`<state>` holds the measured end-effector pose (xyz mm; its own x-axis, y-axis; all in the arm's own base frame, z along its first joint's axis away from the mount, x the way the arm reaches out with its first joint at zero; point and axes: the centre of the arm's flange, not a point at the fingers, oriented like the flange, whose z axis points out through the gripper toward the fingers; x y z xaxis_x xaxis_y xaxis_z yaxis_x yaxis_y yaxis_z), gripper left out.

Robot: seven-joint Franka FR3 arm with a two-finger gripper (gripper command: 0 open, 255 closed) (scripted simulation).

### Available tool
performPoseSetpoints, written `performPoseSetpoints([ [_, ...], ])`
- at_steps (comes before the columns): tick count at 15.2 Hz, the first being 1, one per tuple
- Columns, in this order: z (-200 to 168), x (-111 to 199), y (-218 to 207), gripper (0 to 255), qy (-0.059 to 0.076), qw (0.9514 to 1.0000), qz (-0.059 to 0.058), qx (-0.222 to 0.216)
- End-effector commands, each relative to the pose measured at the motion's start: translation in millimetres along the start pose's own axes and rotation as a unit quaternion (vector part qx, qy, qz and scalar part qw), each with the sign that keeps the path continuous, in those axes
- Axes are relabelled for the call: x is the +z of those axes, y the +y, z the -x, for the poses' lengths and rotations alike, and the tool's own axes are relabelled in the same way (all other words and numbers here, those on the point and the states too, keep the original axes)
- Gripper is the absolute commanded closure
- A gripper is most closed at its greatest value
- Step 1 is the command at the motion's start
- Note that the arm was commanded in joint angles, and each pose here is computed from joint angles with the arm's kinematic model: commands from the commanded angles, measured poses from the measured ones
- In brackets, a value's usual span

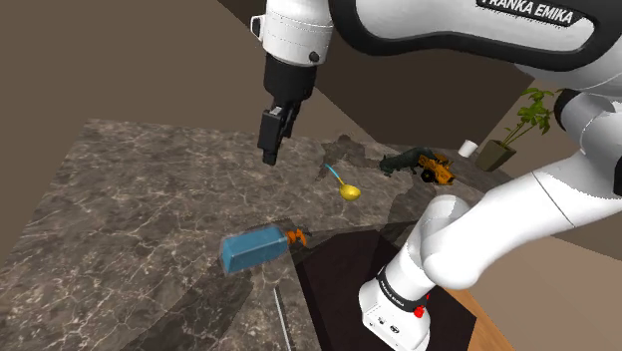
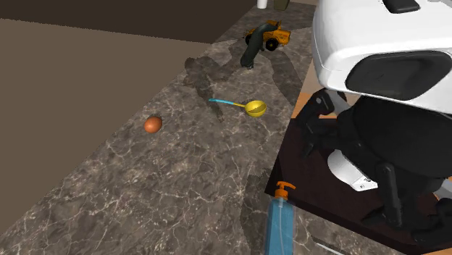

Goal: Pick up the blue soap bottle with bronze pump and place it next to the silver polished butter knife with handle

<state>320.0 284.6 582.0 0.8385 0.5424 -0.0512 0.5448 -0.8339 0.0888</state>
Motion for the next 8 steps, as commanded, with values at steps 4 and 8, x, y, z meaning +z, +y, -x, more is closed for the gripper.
performPoseSetpoints([
  [4, -8, 66, -20, 0, -0.015, 0.9966, 0.025, -0.077],
  [8, -11, 119, -35, 0, -0.027, 0.9890, 0.045, -0.138],
])
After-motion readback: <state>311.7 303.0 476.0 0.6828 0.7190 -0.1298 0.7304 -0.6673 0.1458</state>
